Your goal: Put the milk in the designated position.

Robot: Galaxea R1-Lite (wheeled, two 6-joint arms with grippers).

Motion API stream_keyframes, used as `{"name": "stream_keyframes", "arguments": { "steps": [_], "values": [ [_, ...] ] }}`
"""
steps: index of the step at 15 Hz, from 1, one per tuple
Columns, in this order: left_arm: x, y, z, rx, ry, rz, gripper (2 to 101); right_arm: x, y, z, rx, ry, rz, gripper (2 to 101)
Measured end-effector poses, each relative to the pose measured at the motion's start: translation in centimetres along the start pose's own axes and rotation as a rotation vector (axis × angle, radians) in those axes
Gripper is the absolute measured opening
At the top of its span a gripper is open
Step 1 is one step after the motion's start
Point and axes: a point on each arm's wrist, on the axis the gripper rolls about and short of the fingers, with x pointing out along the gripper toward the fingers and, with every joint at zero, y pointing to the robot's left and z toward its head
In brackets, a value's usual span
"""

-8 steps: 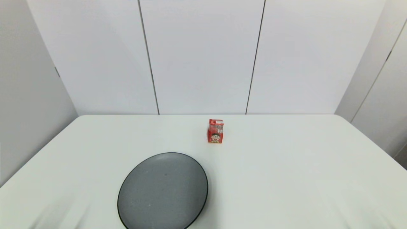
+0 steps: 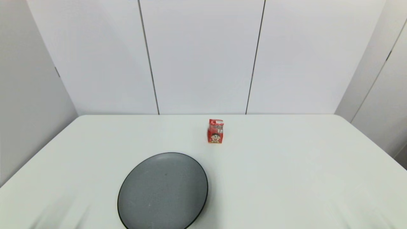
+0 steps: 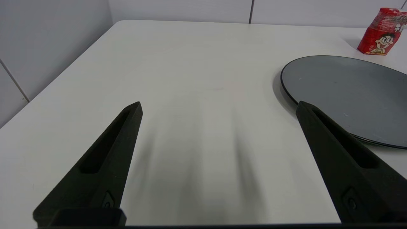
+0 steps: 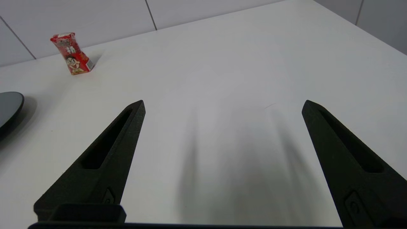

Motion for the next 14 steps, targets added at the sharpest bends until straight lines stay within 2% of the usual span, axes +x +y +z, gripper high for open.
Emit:
{"name": "stream_keyframes", "arguments": {
  "steps": [8, 11, 14],
  "values": [
    [0.0, 0.0, 0.1, 0.004, 0.003, 0.005, 97.9, 0.0, 0.0, 0.0, 0.000, 0.000, 0.000, 97.7],
    [-0.1, -0.1, 3.1, 0.055, -0.022, -0.007, 97.9, 0.0, 0.0, 0.0, 0.000, 0.000, 0.000, 97.7],
    [1.6, -0.3, 8.4, 0.117, 0.019, -0.085, 97.9, 0.0, 0.0, 0.0, 0.000, 0.000, 0.000, 97.7]
  ]
}}
